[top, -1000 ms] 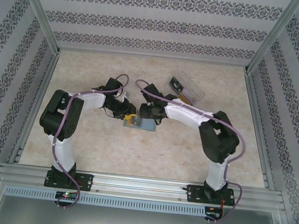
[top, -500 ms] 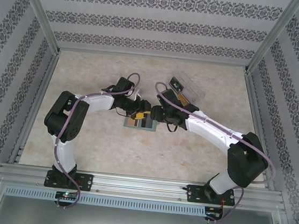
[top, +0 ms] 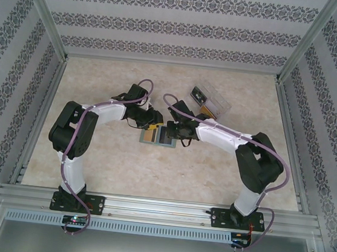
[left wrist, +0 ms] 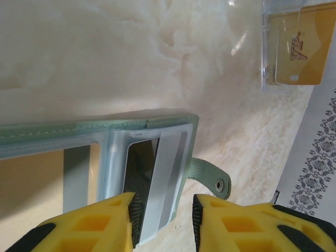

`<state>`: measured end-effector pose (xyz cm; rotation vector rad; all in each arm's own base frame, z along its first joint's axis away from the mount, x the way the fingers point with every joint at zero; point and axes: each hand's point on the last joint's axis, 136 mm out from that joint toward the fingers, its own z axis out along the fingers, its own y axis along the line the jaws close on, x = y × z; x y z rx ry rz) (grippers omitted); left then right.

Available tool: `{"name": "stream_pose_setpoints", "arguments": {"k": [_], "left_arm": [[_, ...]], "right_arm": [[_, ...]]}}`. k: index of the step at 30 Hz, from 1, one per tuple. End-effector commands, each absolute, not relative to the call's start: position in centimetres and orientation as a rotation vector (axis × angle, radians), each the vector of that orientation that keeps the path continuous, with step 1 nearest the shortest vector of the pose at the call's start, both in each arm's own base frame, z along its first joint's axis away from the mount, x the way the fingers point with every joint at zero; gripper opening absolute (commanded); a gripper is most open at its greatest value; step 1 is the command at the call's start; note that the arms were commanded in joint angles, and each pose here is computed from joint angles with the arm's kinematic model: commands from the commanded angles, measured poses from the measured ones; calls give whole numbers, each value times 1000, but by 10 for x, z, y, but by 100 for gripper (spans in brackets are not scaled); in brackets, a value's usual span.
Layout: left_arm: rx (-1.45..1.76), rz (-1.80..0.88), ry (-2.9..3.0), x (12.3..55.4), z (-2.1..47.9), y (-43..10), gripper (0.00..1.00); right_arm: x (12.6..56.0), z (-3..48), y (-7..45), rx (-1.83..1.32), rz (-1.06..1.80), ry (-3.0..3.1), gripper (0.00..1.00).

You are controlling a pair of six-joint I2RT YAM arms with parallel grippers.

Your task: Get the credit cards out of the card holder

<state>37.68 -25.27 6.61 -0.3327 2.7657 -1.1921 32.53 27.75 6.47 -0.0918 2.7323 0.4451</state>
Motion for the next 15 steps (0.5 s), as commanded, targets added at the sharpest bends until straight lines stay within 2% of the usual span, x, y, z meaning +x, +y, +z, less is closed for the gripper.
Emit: {"name": "stream_pose_setpoints", "arguments": {"k": [1,10,15], "left_arm": [[-365,-1168,2762,379,63,-249,34],[-279,-1055,2820,375,51,-244,32],[-248,-1078,2832,372,48,-252,32]], "right_arm": [[331,63,286,-147,446,2744,18],[341,34,272,-181,369,2798,16],[344,27,272,-183,378,2807,16]]}}
